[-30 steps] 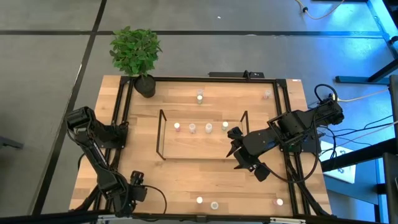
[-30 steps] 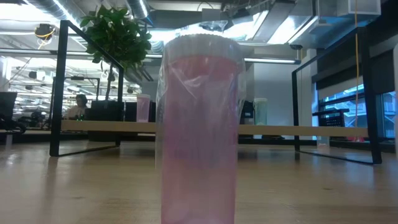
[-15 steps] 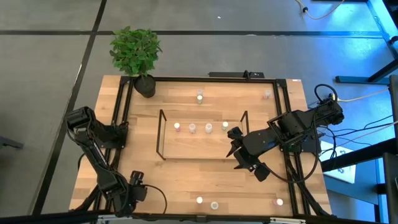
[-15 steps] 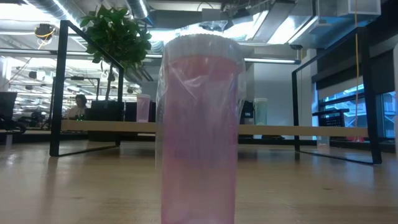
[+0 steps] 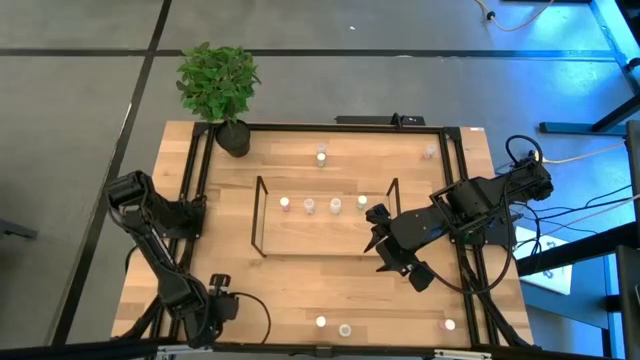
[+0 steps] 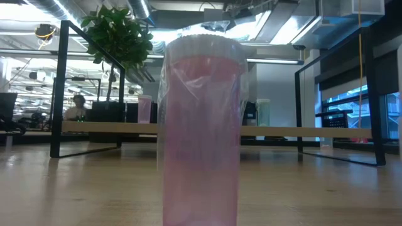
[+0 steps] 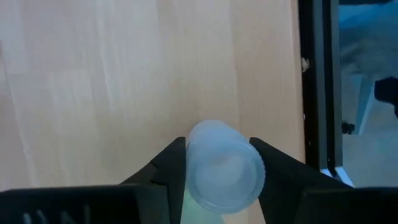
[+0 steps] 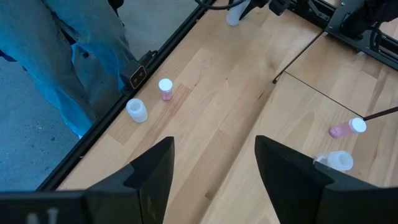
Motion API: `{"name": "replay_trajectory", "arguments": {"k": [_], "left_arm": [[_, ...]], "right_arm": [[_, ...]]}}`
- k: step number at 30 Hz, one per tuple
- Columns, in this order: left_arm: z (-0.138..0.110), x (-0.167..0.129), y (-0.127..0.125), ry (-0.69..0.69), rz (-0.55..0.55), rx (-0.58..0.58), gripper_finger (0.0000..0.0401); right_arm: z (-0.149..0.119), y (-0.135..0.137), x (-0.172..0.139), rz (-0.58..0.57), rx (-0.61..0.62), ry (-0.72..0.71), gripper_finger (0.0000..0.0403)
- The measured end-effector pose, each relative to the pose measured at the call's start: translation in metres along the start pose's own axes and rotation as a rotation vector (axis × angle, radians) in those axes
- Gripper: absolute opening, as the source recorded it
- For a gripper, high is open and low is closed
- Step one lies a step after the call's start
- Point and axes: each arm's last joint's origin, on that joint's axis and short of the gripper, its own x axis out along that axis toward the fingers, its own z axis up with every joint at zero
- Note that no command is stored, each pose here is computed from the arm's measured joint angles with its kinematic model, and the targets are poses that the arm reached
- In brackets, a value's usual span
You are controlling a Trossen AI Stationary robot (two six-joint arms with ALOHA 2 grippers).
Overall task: Pick and place medicine bottles onto shelf by color
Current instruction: Put the bottom left white pill bottle on the shelf aligned with the other white pill bottles
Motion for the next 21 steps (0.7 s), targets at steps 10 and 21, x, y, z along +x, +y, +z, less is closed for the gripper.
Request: {"name": "replay_trajectory", "arguments": {"k": [10,21], "left_arm": [[0.013,0.002,0.009,-0.013,0.018,-0.078,0.0137],[0.041,0.004,0.029,-0.065,0.063,-0.324,0.0136]], "right_arm": [[0.0,0.0,0.0,0.0,0.0,0.0,0.0225],[0.0,0.0,0.0,0.0,0.0,0.0,0.0225]]}}
